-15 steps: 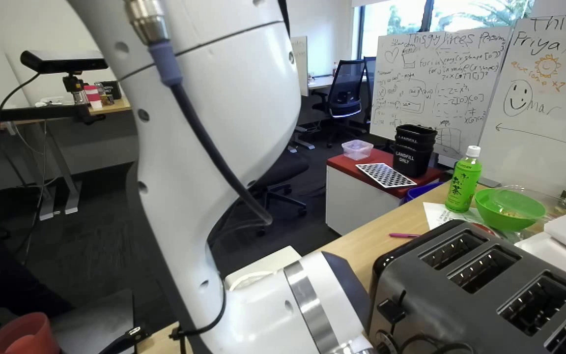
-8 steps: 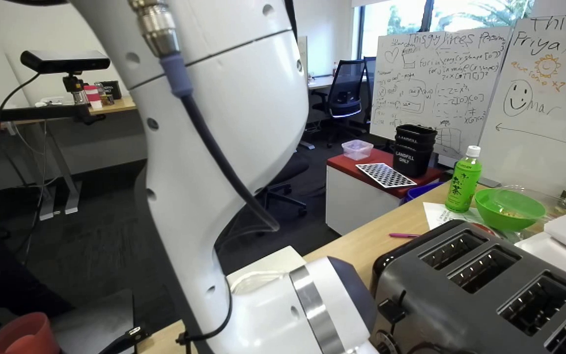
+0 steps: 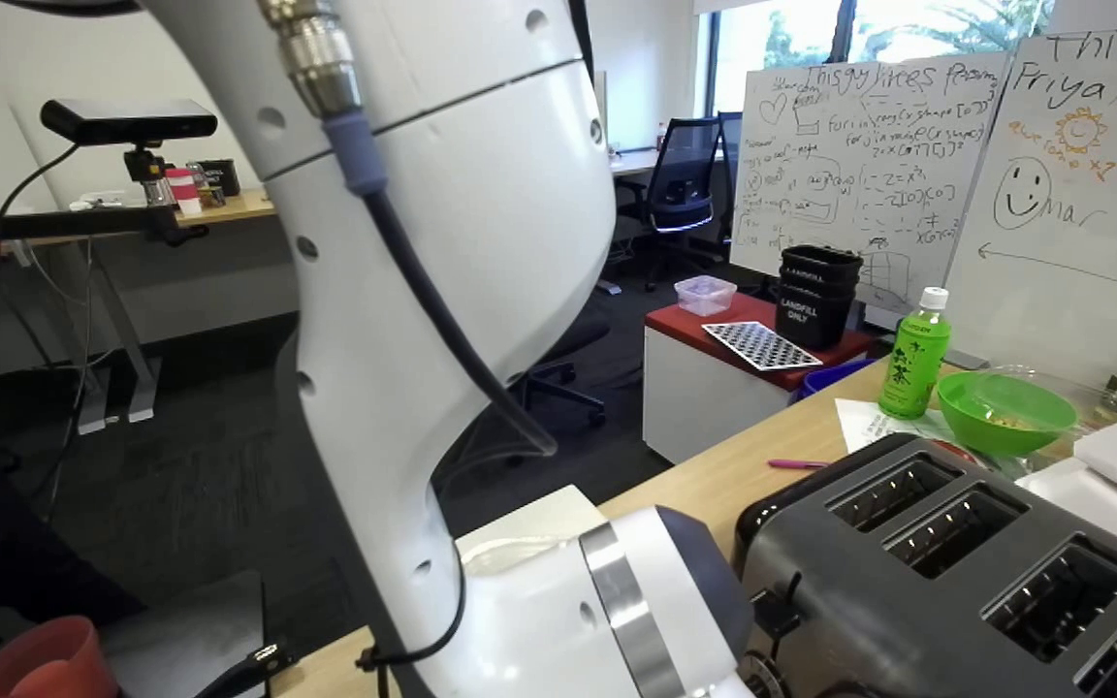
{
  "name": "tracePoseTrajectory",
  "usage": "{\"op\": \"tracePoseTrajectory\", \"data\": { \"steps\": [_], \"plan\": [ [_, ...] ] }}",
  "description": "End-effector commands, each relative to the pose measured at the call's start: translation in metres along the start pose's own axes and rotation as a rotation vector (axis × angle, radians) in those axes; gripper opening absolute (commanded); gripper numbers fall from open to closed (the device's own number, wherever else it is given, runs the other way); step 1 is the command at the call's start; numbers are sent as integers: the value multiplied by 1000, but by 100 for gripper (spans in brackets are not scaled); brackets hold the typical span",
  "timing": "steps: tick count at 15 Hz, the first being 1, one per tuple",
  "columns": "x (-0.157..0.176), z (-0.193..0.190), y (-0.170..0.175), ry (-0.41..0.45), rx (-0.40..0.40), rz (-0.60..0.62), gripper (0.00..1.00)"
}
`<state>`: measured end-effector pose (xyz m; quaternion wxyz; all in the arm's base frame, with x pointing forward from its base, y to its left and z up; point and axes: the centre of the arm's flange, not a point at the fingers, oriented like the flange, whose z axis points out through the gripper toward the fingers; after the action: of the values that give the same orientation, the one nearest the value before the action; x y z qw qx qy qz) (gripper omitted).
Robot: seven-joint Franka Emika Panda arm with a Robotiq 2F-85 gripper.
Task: Pour the contents in the wine glass into the clear bowl
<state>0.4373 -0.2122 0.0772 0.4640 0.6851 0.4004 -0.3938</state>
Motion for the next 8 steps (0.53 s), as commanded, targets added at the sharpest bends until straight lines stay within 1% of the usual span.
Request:
{"op": "tracePoseTrajectory", "data": {
  "steps": [1, 2, 3, 4, 7, 8],
  "plan": [
    [2, 5, 4, -14, 41, 20, 25],
    [2, 4, 4, -11, 43, 25, 34],
    [1, 3, 4, -8, 48, 33, 49],
    [0, 1, 4, -7, 61, 37, 54],
    [-1, -6, 1, -17, 105, 58, 76],
    [0, -8, 0, -26, 108, 62, 82]
  ]
}}
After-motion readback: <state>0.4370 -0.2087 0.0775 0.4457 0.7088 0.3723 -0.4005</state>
